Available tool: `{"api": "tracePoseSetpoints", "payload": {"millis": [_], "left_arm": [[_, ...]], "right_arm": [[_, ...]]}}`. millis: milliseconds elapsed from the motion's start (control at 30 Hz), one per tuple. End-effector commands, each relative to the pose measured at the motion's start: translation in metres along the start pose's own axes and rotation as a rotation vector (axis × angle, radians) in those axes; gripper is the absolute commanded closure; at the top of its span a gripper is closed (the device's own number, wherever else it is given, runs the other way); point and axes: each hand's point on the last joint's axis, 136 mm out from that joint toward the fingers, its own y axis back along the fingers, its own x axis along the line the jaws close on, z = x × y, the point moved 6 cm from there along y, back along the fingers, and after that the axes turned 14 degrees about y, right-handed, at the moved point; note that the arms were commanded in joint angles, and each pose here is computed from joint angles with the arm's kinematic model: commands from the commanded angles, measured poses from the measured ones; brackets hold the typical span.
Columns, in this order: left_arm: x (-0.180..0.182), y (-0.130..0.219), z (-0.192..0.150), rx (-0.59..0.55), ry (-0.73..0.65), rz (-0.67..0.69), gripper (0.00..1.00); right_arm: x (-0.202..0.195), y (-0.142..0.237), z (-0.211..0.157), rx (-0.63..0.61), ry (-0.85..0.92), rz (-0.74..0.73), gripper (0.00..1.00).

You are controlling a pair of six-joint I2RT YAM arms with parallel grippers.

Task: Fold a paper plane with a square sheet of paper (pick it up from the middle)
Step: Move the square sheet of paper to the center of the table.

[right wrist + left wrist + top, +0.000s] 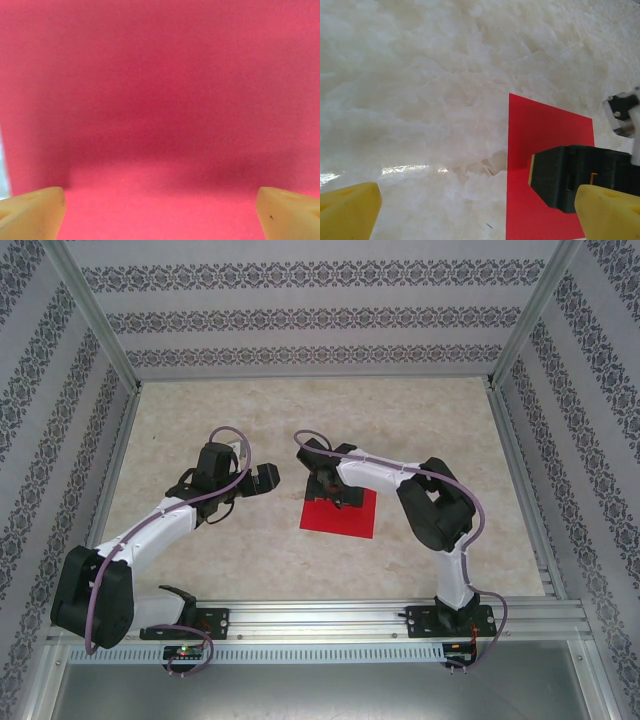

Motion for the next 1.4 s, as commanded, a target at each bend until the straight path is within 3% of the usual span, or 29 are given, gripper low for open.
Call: {"api": "tracePoseSetpoints", "payload": {"millis": [0, 333, 467, 900, 1033, 1367], "left_arm": [[-0.008, 0.005, 0.000, 0.013, -0.046, -0.026, 0.00], [-0.011, 0.007, 0.000, 0.011, -0.057, -0.040, 0.00], [-0.011, 0.006, 0.000, 0.015, -0.058, -0.040, 0.00], [-0.009, 0.011, 0.006, -0.036, -0.026, -0.011, 0.00], [-0.009, 0.012, 0.006, -0.050, -0.021, -0.022, 0.00], [-0.012, 0.012, 0.000, -0.026, -0.033, -0.080, 0.00]], "right_arm": [[-0.004, -0.008, -0.010, 0.020, 0.024, -0.039, 0.03], [-0.012, -0.028, -0.044, 0.099, 0.401, -0.027, 0.04], [-0.020, -0.023, -0.039, 0.101, 0.419, -0.042, 0.04], [-0.012, 0.059, 0.018, -0.304, 0.283, 0.083, 0.02], [-0.022, 0.044, 0.014, -0.134, 0.245, 0.148, 0.02], [-0.019, 0.017, 0.002, -0.036, 0.276, 0.077, 0.02]]}}
